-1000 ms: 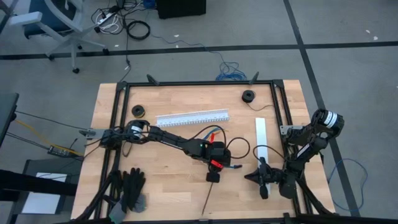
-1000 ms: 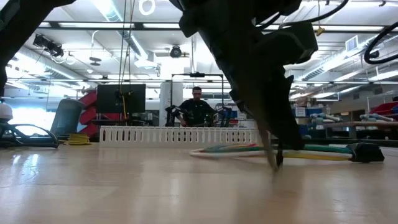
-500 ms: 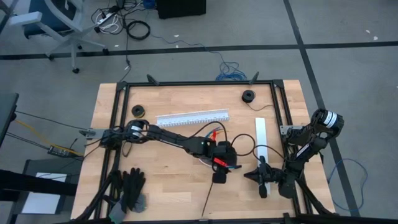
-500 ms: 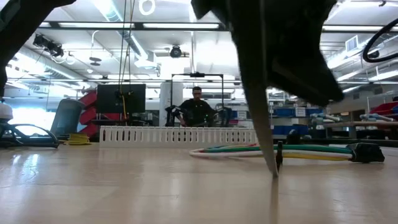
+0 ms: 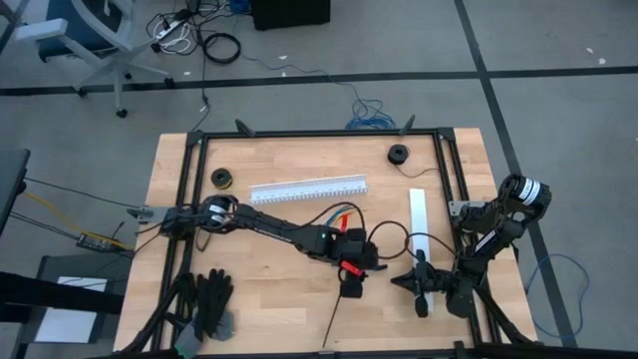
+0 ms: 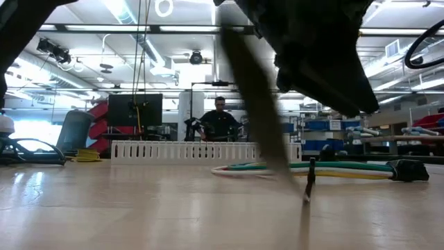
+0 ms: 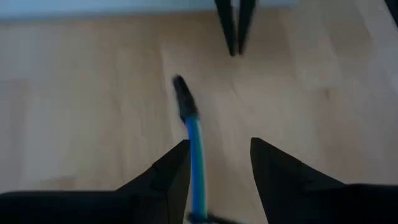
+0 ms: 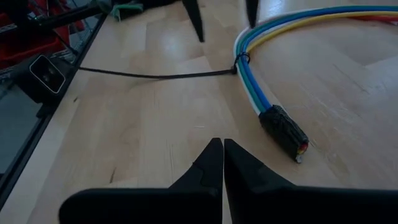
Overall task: Ziptie cables
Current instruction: Insert black zip tie on the cable wire, then put the zip tie cable into the white cable duct
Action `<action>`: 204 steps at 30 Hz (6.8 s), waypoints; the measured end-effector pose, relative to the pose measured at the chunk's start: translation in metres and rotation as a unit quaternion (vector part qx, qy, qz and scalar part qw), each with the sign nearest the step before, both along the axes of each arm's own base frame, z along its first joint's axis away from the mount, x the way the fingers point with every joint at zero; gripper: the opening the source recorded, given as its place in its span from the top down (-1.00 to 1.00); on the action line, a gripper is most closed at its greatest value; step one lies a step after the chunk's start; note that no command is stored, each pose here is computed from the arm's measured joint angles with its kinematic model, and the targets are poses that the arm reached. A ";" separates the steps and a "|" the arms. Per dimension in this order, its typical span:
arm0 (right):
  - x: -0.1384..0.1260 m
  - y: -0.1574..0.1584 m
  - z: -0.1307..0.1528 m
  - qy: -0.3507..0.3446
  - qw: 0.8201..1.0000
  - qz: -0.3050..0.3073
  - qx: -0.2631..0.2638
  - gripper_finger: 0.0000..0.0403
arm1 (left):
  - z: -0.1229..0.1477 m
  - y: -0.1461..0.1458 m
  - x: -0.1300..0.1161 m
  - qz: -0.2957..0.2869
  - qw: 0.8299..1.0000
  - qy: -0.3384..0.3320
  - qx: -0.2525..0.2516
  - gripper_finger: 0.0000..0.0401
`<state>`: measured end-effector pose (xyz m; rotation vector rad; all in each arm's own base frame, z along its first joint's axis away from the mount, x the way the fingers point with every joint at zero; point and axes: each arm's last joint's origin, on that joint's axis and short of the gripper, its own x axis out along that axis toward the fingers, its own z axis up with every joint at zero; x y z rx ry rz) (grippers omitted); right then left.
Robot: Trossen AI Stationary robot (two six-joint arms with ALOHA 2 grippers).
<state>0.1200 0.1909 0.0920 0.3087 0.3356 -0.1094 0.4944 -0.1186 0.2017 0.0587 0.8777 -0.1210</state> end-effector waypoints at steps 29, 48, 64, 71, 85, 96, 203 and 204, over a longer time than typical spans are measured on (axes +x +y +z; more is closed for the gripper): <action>0.006 -0.004 0.000 0.001 1.000 -0.010 -0.020 1.00 | -0.067 -0.028 -0.055 0.146 0.961 -0.232 -0.046 0.29; 0.036 -0.025 -0.002 0.044 0.996 -0.022 -0.076 1.00 | -0.094 0.004 -0.179 0.172 0.862 -0.451 -0.153 0.29; 0.055 -0.051 0.017 0.123 0.982 0.083 -0.116 0.73 | -0.102 0.005 -0.201 0.156 0.868 -0.437 -0.175 0.29; 0.054 -0.060 0.019 0.159 0.973 0.109 -0.128 0.50 | -0.078 0.003 -0.216 0.138 0.868 -0.451 -0.154 0.29; 0.057 -0.074 0.017 0.213 0.967 0.113 -0.082 0.34 | -0.051 0.019 -0.254 0.181 0.919 -0.347 -0.050 0.29; 0.067 -0.082 0.018 0.200 0.970 0.110 -0.079 0.70 | -0.053 0.020 -0.251 0.133 0.934 -0.331 -0.035 0.29; 0.075 -0.088 0.021 0.181 0.978 0.094 -0.033 0.91 | -0.071 0.108 -0.058 -0.147 0.986 0.030 -0.073 0.29; 0.075 -0.088 0.021 0.181 0.978 0.094 -0.033 0.91 | -0.071 0.108 -0.058 -0.152 0.985 0.027 -0.082 0.29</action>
